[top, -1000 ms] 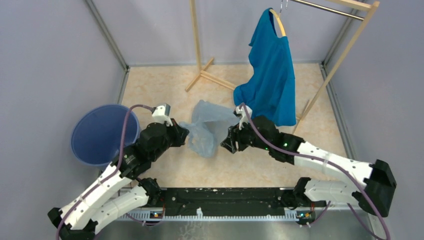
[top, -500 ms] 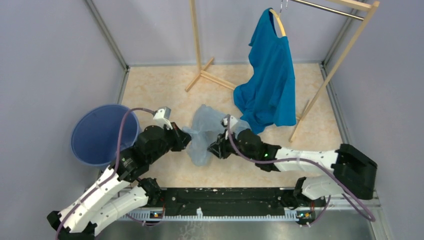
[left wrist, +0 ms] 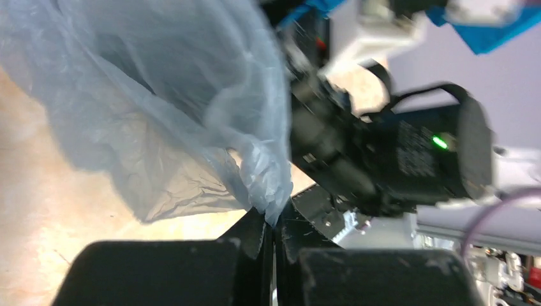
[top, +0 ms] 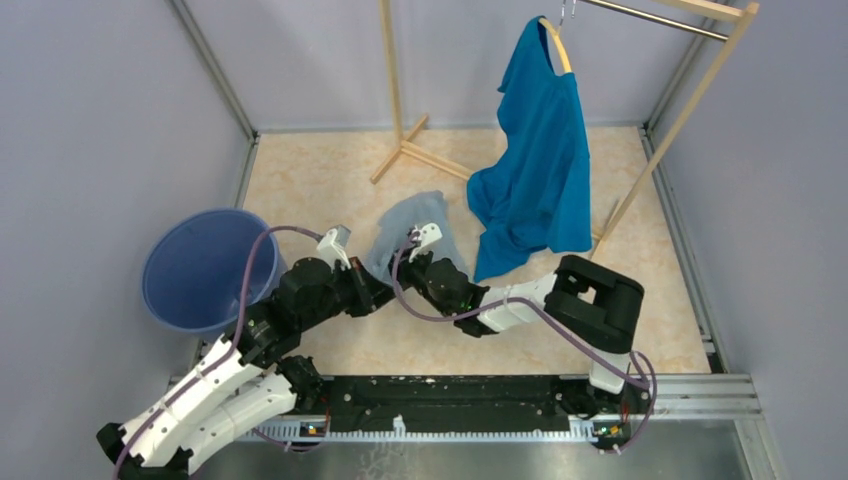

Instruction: Put the trash bags into the trash bin

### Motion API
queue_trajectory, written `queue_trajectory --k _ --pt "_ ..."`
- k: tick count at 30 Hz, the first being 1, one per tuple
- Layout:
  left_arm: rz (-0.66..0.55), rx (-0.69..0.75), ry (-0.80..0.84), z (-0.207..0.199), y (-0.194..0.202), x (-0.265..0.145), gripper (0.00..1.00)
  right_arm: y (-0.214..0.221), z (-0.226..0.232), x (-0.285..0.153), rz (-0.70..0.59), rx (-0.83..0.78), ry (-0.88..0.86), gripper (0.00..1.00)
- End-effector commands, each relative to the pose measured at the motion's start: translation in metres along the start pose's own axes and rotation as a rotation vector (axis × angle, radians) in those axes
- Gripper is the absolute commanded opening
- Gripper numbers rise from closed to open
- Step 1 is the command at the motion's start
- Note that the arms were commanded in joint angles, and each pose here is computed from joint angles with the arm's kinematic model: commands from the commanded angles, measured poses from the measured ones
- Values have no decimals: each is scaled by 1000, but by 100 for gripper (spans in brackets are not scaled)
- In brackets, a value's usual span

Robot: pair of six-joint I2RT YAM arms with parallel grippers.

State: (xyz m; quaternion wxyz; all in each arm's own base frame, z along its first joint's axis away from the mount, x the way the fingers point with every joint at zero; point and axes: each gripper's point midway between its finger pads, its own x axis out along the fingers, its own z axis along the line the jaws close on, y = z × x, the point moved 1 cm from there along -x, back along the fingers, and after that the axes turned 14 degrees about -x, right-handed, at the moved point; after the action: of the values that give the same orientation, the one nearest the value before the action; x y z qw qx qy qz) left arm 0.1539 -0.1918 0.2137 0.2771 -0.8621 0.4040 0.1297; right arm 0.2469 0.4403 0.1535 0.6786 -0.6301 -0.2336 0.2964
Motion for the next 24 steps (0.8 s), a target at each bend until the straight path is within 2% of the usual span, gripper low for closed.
queue_trajectory --k 1,6,12,14,16,19,21,24 --pt "26 -28 181 -46 -1 -27 0 -44 -45 16 -194 140 164 41" --pt "-129 -1 18 -21 -28 -21 0 -37 -94 -18 -137 118 224 42" --pt "-305 54 -95 -5 -61 4 0 -24 -109 -73 85 -27 217 43" --pt "-350 41 -145 -2 -71 10 0 -27 -117 -97 125 -51 236 49" --pt "-362 29 -193 2 -74 16 0 -17 -123 -117 222 -74 228 57" --pt "-340 -7 -323 22 -69 18 0 -11 -111 -136 327 -89 110 60" --pt "-307 -34 -415 40 -59 13 0 -11 -98 -143 354 -79 32 65" --pt "-283 -80 -434 52 -49 9 0 -17 -72 -146 319 -55 -125 75"
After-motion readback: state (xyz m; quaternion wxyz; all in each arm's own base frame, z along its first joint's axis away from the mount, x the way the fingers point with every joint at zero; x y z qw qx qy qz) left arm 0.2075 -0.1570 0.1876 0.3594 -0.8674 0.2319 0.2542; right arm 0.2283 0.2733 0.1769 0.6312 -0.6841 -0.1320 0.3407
